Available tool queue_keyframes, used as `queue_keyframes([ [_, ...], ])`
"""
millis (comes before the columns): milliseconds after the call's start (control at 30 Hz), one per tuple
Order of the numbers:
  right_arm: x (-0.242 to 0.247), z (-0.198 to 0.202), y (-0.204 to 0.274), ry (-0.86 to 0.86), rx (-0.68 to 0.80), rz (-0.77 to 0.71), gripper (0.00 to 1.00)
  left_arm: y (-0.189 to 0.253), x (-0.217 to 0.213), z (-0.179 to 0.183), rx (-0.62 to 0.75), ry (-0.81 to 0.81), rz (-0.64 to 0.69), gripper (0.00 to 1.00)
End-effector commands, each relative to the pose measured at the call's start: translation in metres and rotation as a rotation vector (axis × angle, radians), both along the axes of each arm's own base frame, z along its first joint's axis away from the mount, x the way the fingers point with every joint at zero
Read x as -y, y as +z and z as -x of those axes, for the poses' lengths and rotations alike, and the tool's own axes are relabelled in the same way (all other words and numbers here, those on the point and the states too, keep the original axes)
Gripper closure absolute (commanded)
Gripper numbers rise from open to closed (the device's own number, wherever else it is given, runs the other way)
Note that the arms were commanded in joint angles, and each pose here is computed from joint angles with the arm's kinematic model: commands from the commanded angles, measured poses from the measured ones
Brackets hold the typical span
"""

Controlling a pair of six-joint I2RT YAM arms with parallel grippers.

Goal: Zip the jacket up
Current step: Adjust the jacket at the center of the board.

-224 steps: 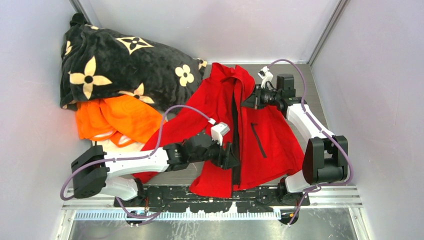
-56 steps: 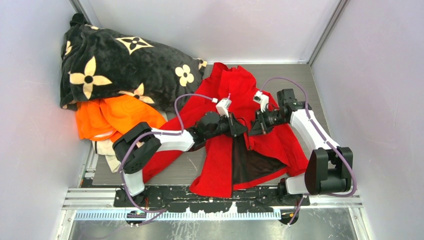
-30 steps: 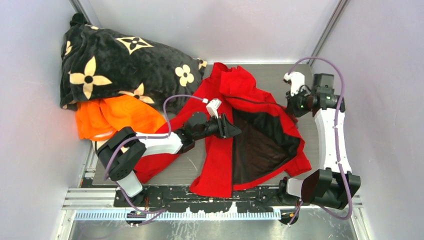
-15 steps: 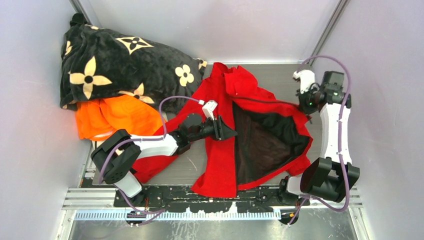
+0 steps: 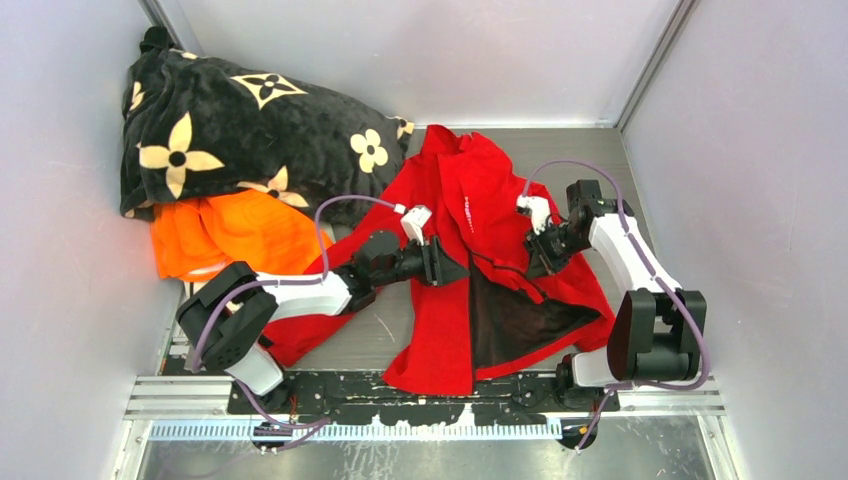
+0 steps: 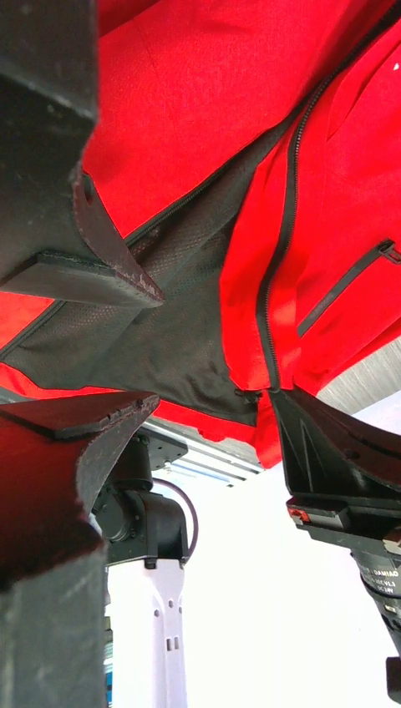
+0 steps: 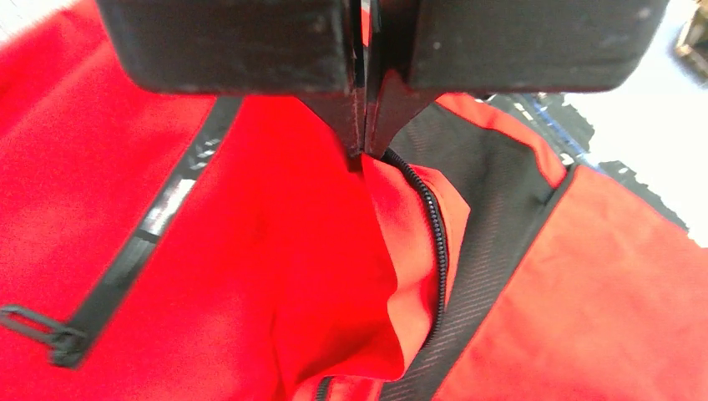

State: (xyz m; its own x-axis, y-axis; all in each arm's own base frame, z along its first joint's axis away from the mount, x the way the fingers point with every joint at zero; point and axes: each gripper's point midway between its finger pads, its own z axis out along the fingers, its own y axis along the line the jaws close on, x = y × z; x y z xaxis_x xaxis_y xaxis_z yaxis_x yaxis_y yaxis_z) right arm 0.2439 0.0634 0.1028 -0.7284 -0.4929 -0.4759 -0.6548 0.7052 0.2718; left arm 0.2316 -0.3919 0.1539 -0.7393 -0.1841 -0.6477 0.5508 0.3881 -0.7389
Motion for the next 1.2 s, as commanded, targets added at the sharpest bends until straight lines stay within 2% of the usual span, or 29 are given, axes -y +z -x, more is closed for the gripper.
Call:
queue_keyframes([
  [0, -0.029, 0.016, 0.008, 0.065, -0.091, -0.148, 0.99, 0.024, 0.001, 0.003, 0.050, -0.027, 0.069, 0.58],
  [267, -0.058, 0.032, -0.005, 0.161, -0.198, -0.171, 0.98, 0.018, 0.008, 0.010, -0.006, -0.067, 0.087, 0.58],
  [467, -0.055, 0.023, -0.016, 0.116, -0.172, -0.096, 0.92, -0.003, 0.013, 0.015, -0.068, -0.065, 0.084, 0.58],
  [667, -0.062, 0.033, -0.024, 0.165, -0.150, -0.037, 0.84, -0.017, 0.024, 0.019, -0.103, -0.087, 0.066, 0.59],
  [867, -0.068, 0.040, -0.031, 0.205, -0.149, 0.006, 0.76, -0.036, 0.028, 0.027, -0.139, -0.100, 0.030, 0.65],
  [1167, -0.062, 0.042, -0.035, 0.225, -0.121, 0.070, 0.72, -0.045, 0.026, 0.031, -0.158, -0.099, 0.010, 0.67],
])
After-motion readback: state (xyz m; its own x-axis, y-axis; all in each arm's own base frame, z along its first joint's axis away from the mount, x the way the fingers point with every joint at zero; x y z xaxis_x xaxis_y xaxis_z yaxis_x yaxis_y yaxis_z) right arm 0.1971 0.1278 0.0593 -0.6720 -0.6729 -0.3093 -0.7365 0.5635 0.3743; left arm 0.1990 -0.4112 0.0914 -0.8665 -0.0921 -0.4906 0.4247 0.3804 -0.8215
